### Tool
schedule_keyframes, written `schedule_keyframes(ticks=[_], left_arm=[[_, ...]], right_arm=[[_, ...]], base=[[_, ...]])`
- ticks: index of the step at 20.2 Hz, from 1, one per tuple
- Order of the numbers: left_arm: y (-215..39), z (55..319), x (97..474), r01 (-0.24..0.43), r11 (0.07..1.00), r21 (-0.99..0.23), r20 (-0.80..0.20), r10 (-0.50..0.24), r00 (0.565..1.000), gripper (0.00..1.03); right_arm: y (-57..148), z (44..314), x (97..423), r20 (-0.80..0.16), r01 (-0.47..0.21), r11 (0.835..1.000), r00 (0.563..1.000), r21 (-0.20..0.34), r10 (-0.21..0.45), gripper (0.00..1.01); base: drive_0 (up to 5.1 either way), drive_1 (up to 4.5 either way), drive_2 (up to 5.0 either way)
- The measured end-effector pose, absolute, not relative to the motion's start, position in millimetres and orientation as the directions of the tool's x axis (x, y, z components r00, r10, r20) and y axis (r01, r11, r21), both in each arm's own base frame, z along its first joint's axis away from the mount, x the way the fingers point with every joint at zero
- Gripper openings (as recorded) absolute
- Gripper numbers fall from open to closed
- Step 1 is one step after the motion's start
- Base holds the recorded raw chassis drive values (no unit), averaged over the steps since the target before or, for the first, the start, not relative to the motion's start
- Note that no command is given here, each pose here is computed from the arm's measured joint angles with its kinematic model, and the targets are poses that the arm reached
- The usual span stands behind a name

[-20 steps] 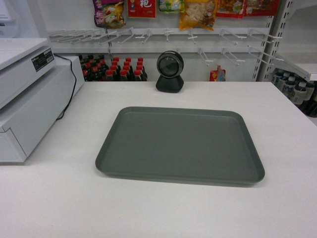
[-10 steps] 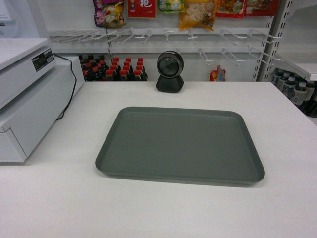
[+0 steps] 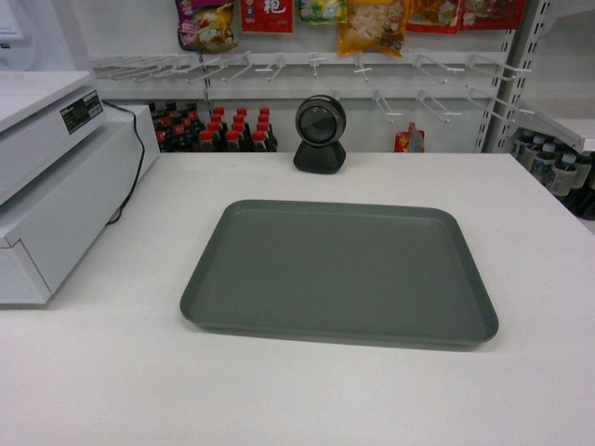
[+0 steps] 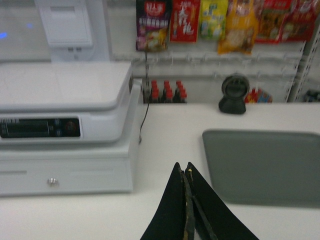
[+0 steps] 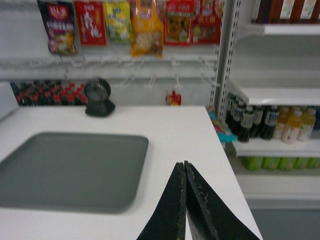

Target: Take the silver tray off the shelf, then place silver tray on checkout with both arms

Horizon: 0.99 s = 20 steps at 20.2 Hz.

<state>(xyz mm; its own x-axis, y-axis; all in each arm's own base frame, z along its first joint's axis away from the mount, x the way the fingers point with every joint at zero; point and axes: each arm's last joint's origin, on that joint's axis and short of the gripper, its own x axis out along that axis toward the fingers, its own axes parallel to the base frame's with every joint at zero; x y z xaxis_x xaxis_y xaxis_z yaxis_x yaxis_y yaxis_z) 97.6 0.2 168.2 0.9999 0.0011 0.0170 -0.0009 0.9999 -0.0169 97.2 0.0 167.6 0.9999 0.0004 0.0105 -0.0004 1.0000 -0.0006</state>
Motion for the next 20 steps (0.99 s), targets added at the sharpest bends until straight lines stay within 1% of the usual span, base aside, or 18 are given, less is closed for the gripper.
schedule_keyframes(ticks=[1, 2, 4, 5, 6, 8, 9, 11, 13, 14, 15, 16, 17, 20], left_arm=[[0.3, 168.0, 97.4, -0.006, 1.000, -0.017, 0.006, 0.006, 1.000, 0.01], [0.3, 165.6, 97.6, -0.003, 1.000, -0.017, -0.009, 0.003, 1.000, 0.01], [0.2, 166.4, 97.6, -0.003, 1.000, -0.017, -0.001, 0.003, 1.000, 0.01], [0.2, 165.9, 97.7, -0.002, 1.000, -0.017, -0.005, 0.002, 1.000, 0.04], [0.3, 166.1, 97.7, -0.003, 1.000, -0.017, -0.003, 0.003, 1.000, 0.10], [0.2, 166.0, 97.7, -0.002, 1.000, -0.017, -0.003, 0.002, 1.000, 0.21], [0.2, 166.0, 97.7, -0.003, 1.000, -0.017, -0.003, 0.003, 1.000, 0.30], [0.2, 166.0, 97.7, -0.003, 1.000, -0.017, -0.003, 0.003, 1.000, 0.43], [0.2, 166.0, 97.7, -0.003, 1.000, -0.017, -0.003, 0.003, 1.000, 0.52], [0.2, 166.0, 97.7, -0.003, 1.000, -0.017, -0.003, 0.003, 1.000, 0.61], [0.2, 166.2, 97.6, -0.003, 1.000, -0.017, -0.003, 0.003, 1.000, 0.81], [0.2, 166.1, 97.7, -0.003, 1.000, -0.017, -0.003, 0.003, 1.000, 1.00], [0.2, 166.0, 97.7, -0.003, 1.000, -0.017, -0.003, 0.003, 1.000, 0.98], [0.2, 166.2, 97.6, -0.003, 1.000, -0.017, -0.003, 0.003, 1.000, 0.98]], right_arm=[[0.0, 169.8, 97.0, 0.023, -0.001, 1.000, 1.000, -0.001, 0.001, 0.02], [0.0, 166.5, 97.2, -0.002, 0.000, 1.000, 1.000, 0.000, 0.000, 0.02], [0.0, 167.4, 97.2, 0.007, 0.000, 1.000, 1.000, -0.001, 0.000, 0.02], [0.0, 167.2, 97.2, 0.005, -0.001, 1.000, 1.000, -0.001, 0.001, 0.02], [0.0, 167.0, 97.2, 0.003, -0.001, 1.000, 1.000, -0.001, 0.001, 0.06], [0.0, 167.2, 97.2, 0.005, -0.001, 1.000, 1.000, -0.001, 0.001, 0.17], [0.0, 167.1, 97.2, 0.004, 0.000, 1.000, 1.000, -0.001, 0.000, 0.27], [0.0, 167.1, 97.2, 0.004, 0.000, 1.000, 1.000, 0.000, 0.000, 0.38], [0.0, 167.1, 97.2, 0.004, 0.000, 1.000, 1.000, -0.001, 0.000, 0.49], [0.0, 167.1, 97.2, 0.004, 0.000, 1.000, 1.000, -0.001, 0.000, 0.58], [0.0, 167.1, 97.2, 0.004, 0.000, 1.000, 1.000, -0.001, 0.000, 0.78], [0.0, 167.1, 97.2, 0.004, 0.000, 1.000, 1.000, 0.000, 0.000, 1.00], [0.0, 167.1, 97.2, 0.004, 0.000, 1.000, 1.000, 0.000, 0.000, 0.98], [0.0, 167.1, 97.2, 0.004, 0.000, 1.000, 1.000, 0.000, 0.000, 0.98]], base=[[0.0, 0.00, 0.0], [0.0, 0.00, 0.0], [0.0, 0.00, 0.0], [0.0, 0.00, 0.0], [0.0, 0.00, 0.0], [0.0, 0.00, 0.0], [0.0, 0.00, 0.0], [0.0, 0.00, 0.0], [0.0, 0.00, 0.0], [0.0, 0.00, 0.0], [0.0, 0.00, 0.0], [0.0, 0.00, 0.0], [0.0, 0.00, 0.0], [0.0, 0.00, 0.0]])
